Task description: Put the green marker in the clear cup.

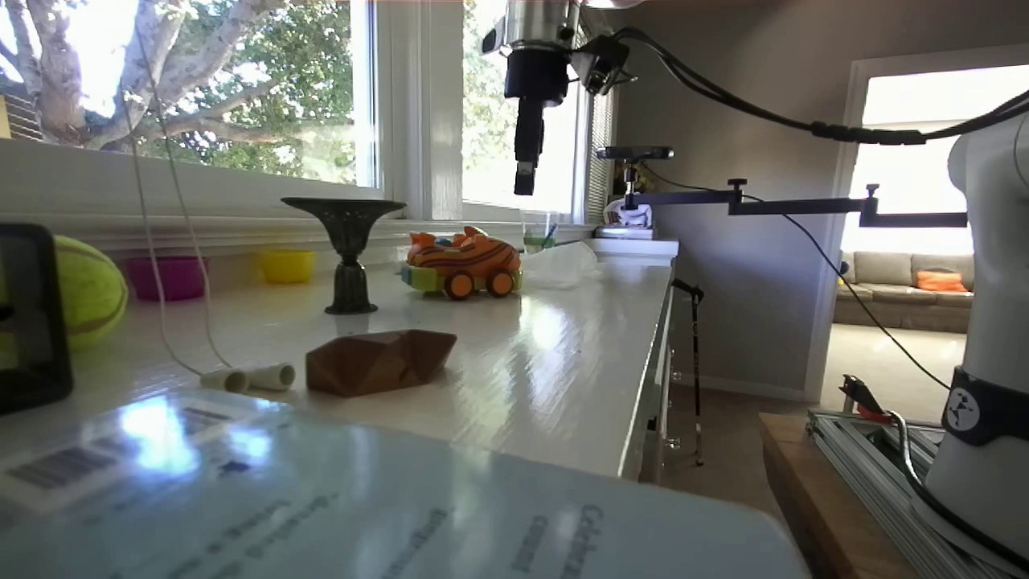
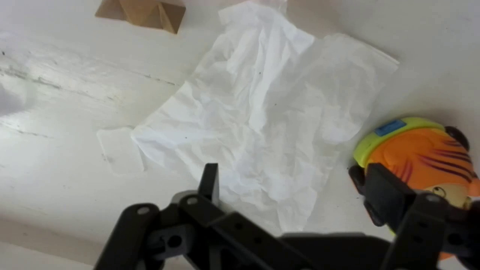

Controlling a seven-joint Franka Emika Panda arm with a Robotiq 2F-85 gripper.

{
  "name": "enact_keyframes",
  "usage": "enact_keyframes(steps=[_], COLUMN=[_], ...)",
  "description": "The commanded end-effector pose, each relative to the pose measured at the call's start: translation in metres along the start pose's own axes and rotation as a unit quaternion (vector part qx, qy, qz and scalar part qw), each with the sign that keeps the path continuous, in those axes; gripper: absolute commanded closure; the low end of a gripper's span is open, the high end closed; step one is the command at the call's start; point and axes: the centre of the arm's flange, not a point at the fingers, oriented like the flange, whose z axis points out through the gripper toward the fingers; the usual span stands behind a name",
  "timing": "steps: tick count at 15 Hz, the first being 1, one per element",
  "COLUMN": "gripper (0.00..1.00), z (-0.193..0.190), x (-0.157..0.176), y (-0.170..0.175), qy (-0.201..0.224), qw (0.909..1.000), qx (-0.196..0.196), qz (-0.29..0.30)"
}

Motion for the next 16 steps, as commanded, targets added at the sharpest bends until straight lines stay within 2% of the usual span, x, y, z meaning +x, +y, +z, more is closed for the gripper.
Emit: enact_keyframes(steps=[1, 6, 8, 10, 13, 16], gripper=[0.00, 0.00, 0.00, 0.00, 0.00, 0.00], z=[-0.002, 0.006, 0.018, 0.034, 0.056, 0.080], x=[0.008, 0.016, 0.017, 0.017, 0.019, 0.028], y=[0.015, 0.057, 0.078, 0.096, 0.122, 0.141], qy=[0.048, 0.096, 0.103, 0.101, 0.100, 0.096], qw=[0.9949, 0.9740, 0.9623, 0.9541, 0.9468, 0.9447], qx=[0.049, 0.101, 0.121, 0.129, 0.133, 0.130], qz=[-0.073, -0.178, -0.221, -0.250, -0.276, -0.285])
